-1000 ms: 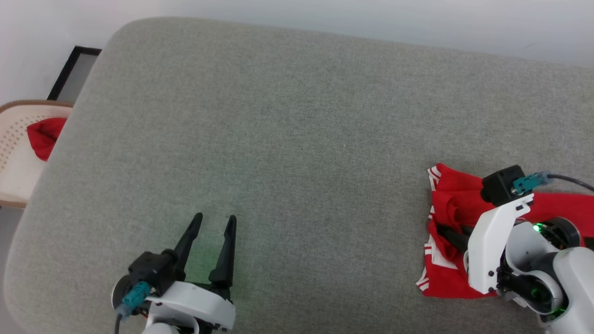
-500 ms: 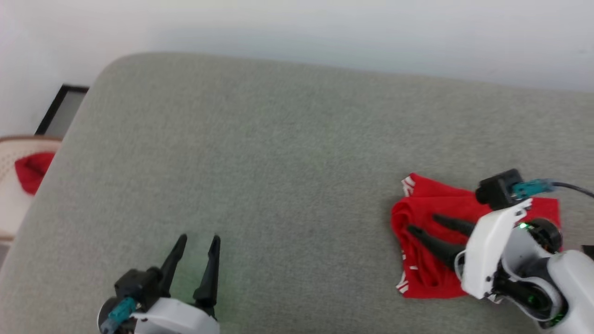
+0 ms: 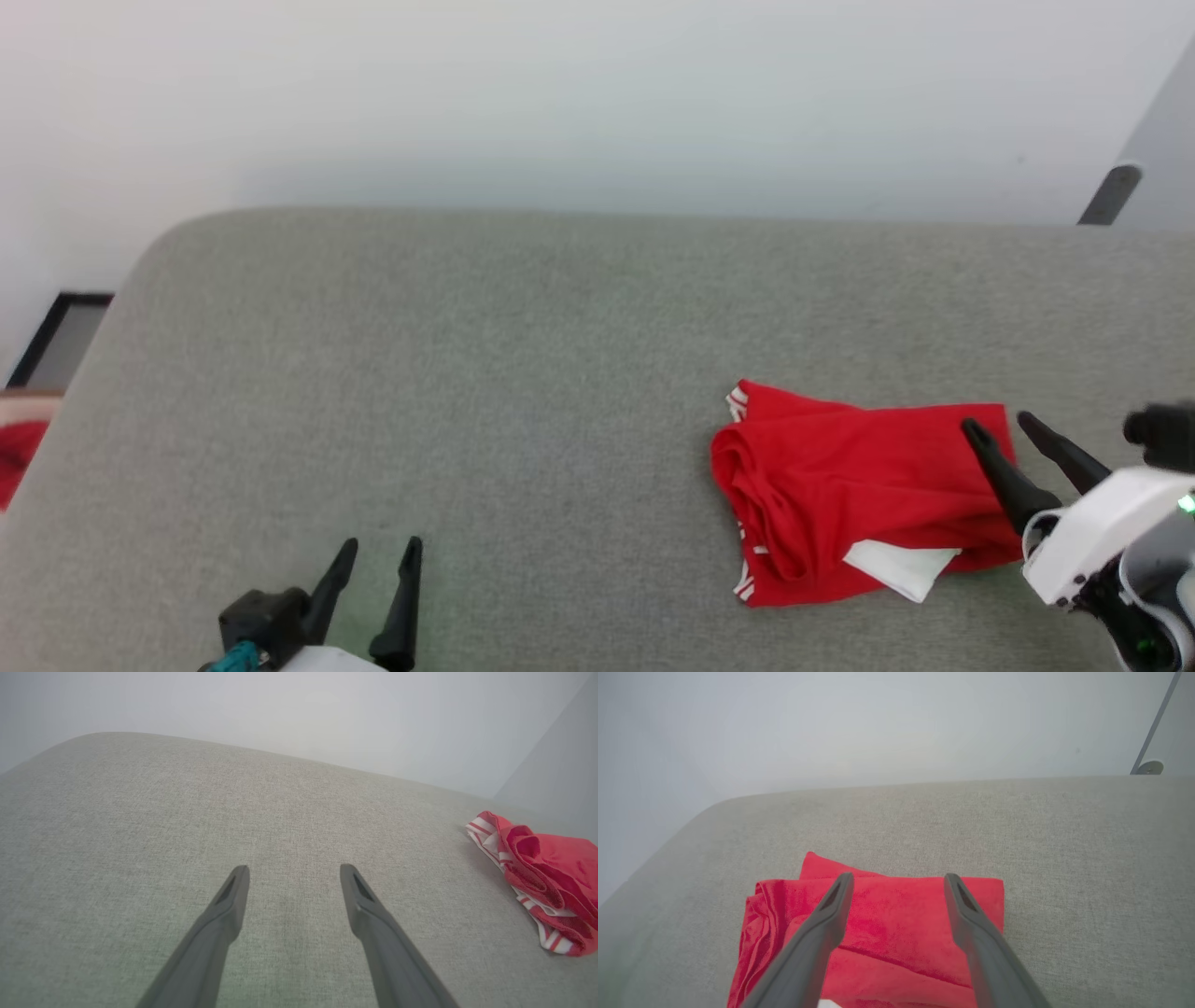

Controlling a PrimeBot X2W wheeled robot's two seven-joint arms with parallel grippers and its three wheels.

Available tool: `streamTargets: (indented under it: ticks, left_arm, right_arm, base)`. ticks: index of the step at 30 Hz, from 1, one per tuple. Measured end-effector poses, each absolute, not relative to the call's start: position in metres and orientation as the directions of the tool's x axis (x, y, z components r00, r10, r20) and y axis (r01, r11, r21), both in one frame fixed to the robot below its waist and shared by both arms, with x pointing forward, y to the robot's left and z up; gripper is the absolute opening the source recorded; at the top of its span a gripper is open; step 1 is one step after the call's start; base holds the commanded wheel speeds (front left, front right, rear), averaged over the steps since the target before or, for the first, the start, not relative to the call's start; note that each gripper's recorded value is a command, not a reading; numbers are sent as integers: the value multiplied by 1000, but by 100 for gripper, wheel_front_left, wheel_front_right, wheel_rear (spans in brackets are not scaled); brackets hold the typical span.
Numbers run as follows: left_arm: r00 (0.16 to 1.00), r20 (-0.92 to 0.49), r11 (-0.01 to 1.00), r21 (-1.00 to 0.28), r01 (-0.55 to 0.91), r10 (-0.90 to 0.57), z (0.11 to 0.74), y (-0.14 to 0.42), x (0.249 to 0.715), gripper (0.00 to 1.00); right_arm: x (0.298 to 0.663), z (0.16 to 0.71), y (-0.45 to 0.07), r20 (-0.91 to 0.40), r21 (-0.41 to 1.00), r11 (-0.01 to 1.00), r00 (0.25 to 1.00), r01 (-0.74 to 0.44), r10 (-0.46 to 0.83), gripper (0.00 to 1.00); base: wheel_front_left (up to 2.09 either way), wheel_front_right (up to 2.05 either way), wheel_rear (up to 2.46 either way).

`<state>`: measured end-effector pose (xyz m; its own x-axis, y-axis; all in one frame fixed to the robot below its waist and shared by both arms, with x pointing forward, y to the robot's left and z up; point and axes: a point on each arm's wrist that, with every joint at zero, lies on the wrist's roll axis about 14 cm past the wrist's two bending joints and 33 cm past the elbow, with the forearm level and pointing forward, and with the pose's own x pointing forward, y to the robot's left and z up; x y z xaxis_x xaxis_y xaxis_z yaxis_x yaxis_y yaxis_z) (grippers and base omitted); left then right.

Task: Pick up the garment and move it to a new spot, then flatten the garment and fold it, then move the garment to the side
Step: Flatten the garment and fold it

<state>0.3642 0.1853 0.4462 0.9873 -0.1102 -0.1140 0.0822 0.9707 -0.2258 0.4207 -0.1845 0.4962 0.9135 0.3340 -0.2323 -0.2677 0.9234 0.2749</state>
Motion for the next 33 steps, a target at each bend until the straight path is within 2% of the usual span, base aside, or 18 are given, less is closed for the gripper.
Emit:
streamTargets:
  ticks: [6,13,21,33]
  left_arm:
    - [992,-56,971,-219,94,-109,465,187,364,100]
    - [992,15,979,-159,125,-125,488,187,355,100]
    - [994,65,988,-119,98,-91,502,200,333,100]
    - [999,30,989,-140,38,-34,490,210,304,100]
  right_arm:
    - [406,511,-216,-74,290,942,977,-169,198,100]
    - [386,520,-234,10,261,957,991,-129,130,100]
    - [365,520,-243,40,236,966,994,-108,102,100]
    - [335,515,-259,22,265,964,1000,-19,14,100]
  base:
    - [0,0,0]
    - [0,0,0]
    - [0,0,0]
    - [0,0,0]
